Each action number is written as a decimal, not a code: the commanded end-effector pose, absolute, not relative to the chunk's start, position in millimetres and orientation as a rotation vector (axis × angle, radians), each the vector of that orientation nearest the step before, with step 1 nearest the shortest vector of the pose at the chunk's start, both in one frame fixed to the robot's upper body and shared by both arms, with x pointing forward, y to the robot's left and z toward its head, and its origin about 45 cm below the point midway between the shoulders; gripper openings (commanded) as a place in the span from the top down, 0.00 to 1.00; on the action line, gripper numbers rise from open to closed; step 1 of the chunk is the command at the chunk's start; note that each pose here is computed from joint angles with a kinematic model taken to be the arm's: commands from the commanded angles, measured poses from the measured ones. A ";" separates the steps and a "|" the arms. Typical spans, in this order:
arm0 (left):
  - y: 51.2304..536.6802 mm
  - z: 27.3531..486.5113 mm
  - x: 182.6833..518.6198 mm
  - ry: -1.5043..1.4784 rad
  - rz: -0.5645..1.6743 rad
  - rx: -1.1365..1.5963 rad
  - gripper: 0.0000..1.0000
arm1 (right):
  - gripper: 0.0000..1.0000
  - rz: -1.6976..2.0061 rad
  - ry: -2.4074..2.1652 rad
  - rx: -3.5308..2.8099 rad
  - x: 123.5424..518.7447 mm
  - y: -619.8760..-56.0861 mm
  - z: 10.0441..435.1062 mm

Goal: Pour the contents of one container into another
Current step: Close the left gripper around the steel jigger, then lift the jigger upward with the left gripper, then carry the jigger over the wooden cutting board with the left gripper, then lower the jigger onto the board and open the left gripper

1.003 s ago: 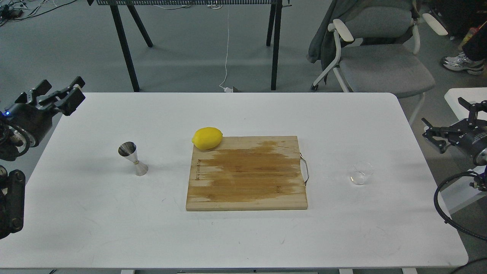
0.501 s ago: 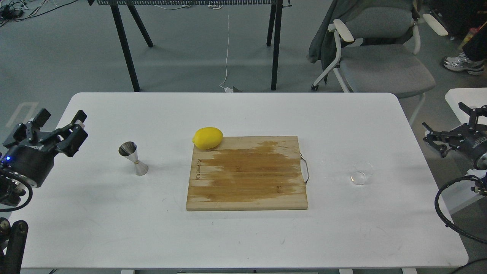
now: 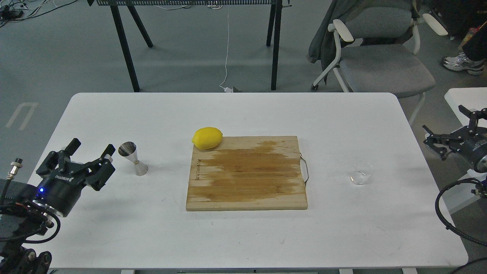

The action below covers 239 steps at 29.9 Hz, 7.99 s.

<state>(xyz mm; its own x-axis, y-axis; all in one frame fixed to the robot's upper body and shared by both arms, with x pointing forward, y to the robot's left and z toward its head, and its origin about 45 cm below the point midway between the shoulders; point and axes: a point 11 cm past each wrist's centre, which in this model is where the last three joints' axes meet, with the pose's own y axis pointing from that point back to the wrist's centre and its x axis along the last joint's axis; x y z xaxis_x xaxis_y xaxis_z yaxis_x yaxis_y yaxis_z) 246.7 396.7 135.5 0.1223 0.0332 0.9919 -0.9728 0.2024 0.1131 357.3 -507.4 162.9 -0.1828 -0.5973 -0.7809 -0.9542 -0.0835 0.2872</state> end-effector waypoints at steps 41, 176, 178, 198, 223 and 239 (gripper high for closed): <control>335.4 42.2 308.6 -0.966 0.955 1.076 0.00 | 0.00 1.168 1.835 -1.647 345.9 -522.6 160.3; 131.3 96.0 328.4 -1.271 0.550 0.607 0.92 | 0.00 1.214 1.889 -1.615 328.3 -528.7 141.1; 131.4 95.3 327.9 -1.268 0.549 0.608 0.91 | 0.00 1.214 1.889 -1.615 328.3 -528.7 141.1; 134.8 81.2 315.9 -1.217 0.531 0.629 0.93 | 0.00 1.217 1.895 -1.610 325.9 -530.0 139.7; 147.0 71.4 325.1 -1.225 0.533 0.678 0.91 | 0.00 1.218 1.891 -1.611 326.1 -529.0 139.4; 145.6 76.6 331.1 -1.235 0.533 0.675 0.73 | 0.00 1.217 1.893 -1.612 326.0 -529.6 139.9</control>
